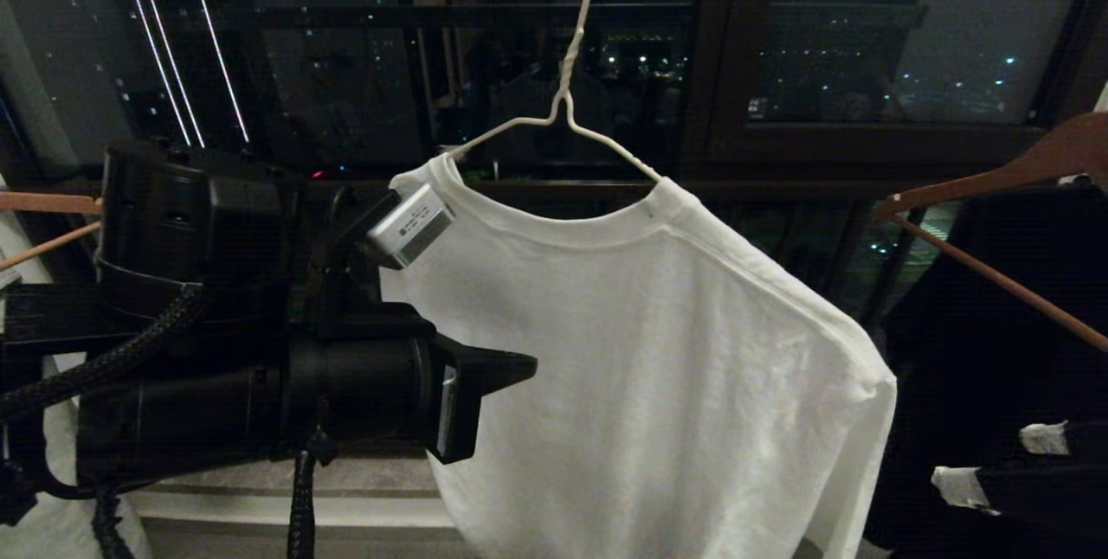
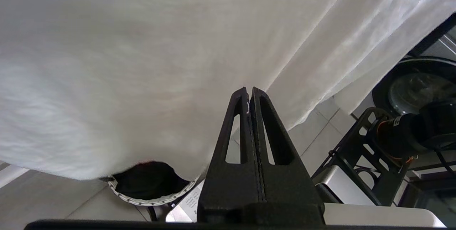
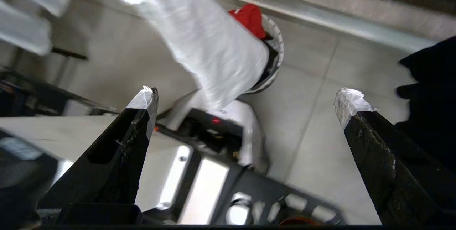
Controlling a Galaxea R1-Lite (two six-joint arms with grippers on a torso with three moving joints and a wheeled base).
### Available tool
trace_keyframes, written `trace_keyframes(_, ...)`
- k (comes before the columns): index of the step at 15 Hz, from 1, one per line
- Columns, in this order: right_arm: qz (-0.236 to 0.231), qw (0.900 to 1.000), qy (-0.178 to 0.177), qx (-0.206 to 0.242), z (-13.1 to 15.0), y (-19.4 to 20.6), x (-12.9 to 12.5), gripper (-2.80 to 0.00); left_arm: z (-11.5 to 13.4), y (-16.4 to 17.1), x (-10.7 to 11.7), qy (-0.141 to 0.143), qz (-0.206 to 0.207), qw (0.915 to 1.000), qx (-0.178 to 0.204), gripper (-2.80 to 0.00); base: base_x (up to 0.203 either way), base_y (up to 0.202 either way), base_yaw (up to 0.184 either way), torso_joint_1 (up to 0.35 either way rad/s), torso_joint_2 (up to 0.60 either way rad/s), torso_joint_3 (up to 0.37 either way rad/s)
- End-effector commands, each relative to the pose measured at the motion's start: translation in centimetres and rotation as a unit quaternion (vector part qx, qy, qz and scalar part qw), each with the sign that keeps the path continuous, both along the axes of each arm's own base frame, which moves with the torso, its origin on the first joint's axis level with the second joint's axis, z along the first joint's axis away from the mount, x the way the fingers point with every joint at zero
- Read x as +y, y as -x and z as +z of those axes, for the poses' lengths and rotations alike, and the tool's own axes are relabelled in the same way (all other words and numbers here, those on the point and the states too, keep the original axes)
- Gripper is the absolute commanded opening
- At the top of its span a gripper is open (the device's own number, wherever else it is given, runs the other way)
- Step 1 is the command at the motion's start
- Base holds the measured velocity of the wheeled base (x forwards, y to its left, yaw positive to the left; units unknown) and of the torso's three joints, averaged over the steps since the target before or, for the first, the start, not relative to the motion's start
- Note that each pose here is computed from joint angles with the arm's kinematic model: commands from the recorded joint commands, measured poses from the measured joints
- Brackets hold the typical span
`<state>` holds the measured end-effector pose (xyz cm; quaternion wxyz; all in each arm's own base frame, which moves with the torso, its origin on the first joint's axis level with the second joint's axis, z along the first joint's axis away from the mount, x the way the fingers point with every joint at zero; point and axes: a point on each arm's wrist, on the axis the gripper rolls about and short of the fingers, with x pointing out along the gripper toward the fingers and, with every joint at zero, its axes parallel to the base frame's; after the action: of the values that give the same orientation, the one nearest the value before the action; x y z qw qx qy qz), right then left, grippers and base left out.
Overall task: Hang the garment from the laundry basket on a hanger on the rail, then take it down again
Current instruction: Take the clothes off the clothes rack
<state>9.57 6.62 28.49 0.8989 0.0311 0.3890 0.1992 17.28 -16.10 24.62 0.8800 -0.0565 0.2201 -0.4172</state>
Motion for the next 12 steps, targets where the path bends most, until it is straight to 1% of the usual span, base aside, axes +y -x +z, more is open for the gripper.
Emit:
trace_keyframes(1,0.015,1.0,0.014,-0.009,-2.0,-0.9,0.6,0.0,0.0,0.0,0.0,0.001,-0.001,1.0,0.0,-2.8,0.0,0.0,0.0,0.0,0.0,0.0)
trace_keyframes(4,0.044,0.997,0.024,-0.059,-4.1,-2.3,1.6,0.0,0.0,0.0,0.0,0.0,0.0,1.0,0.0,-2.8,0.0,0.0,0.0,0.0,0.0,0.0)
trace_keyframes(7,0.058,0.995,0.03,-0.072,-4.4,-2.8,2.0,0.0,-0.1,-0.1,-0.1,-0.001,0.0,1.0,0.002,-2.8,0.0,0.0,0.0,0.0,0.0,0.0)
trace_keyframes(10,0.064,0.995,0.034,-0.065,-4.7,-3.2,2.3,0.0,-0.1,-0.1,-0.1,-0.001,0.0,1.0,0.001,-2.8,0.0,0.0,0.0,0.0,0.0,0.0)
trace_keyframes(12,0.068,0.995,0.03,-0.07,-4.6,-3.3,2.6,0.0,-0.1,-0.1,-0.1,-0.001,0.0,1.0,0.001,-2.8,0.0,0.0,0.0,0.0,0.0,0.0)
